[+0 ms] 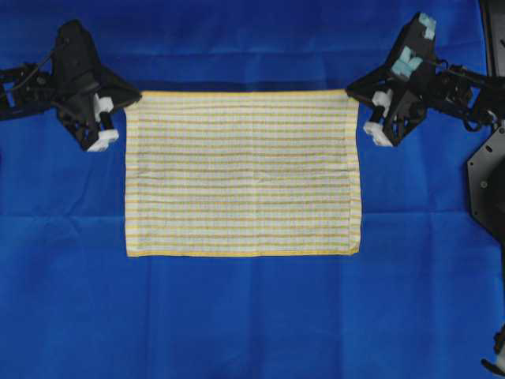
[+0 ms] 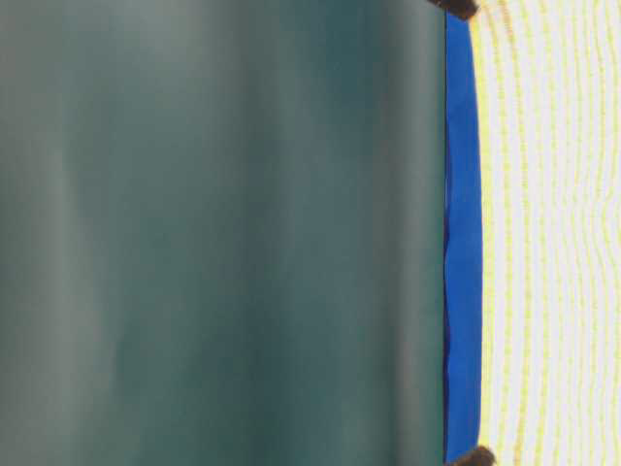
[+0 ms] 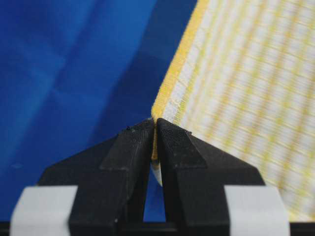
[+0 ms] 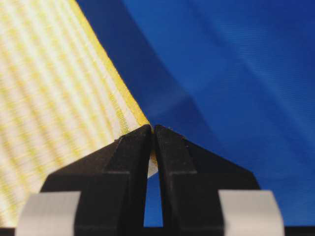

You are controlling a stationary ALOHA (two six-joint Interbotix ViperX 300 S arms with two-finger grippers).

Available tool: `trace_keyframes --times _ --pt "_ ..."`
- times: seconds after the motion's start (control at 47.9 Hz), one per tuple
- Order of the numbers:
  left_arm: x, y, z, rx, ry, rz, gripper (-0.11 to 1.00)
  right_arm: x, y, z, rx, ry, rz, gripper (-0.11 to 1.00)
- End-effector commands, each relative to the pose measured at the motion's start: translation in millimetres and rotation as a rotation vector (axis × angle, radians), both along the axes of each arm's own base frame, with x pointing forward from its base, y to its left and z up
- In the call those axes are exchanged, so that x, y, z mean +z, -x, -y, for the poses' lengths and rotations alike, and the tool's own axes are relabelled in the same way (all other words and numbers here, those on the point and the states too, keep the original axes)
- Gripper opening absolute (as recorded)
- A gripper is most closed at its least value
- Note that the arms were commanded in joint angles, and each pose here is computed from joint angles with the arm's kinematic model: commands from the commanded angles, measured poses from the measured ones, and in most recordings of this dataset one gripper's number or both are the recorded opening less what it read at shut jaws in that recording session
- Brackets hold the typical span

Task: Fold the yellow towel.
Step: 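Lift the far edge with both grippers and fold it toward the near edge, then lower the folded edge onto the near edge and open both grippers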

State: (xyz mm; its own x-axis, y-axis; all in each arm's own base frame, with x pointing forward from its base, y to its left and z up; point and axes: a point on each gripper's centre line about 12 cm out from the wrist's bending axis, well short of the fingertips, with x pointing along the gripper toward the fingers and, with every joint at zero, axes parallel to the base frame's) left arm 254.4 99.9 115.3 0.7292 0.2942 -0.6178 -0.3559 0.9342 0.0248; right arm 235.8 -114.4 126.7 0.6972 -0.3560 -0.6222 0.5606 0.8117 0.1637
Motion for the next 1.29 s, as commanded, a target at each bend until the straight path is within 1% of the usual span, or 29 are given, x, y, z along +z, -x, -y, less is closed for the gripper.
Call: trace_keyframes --times 0.0,0.125,0.209,0.271,0.459,0.522,0.606,0.668,0.793,0.898,1.086,1.274 --pt "10 -1 12 -0.034 0.0 0.039 0.03 7 -2 -10 0.022 -0.006 0.037 0.04" --pt "12 3 36 -0.093 0.026 0.059 0.03 8 -1 -31 0.062 -0.045 0.06 0.04" --pt "15 5 52 -0.13 0.055 0.077 0.03 9 2 -49 0.099 -0.077 0.083 0.04" --pt "17 5 68 -0.173 0.081 0.091 0.03 11 3 -62 0.129 -0.097 0.099 0.04" --pt "21 4 104 -0.264 0.155 0.114 0.03 18 4 -100 0.24 -0.16 0.141 0.04" --pt "20 3 116 -0.297 0.18 0.11 0.03 18 4 -112 0.276 -0.178 0.142 0.04" --pt "19 2 130 -0.334 0.202 0.104 0.03 18 3 -126 0.32 -0.201 0.14 0.04" --pt "19 0 139 -0.362 0.215 0.1 0.03 16 2 -135 0.341 -0.218 0.132 0.04" --pt "18 -3 157 -0.418 0.229 0.086 0.03 12 0 -149 0.375 -0.245 0.109 0.04" --pt "17 -7 165 -0.44 0.23 0.074 0.03 9 -6 -158 0.398 -0.252 0.086 0.04" --pt "9 -12 166 -0.435 0.23 0.014 0.03 5 -13 -163 0.412 -0.247 0.062 0.04" --pt "7 -16 166 -0.429 0.231 -0.004 0.03 3 -10 -170 0.443 -0.253 0.037 0.04"
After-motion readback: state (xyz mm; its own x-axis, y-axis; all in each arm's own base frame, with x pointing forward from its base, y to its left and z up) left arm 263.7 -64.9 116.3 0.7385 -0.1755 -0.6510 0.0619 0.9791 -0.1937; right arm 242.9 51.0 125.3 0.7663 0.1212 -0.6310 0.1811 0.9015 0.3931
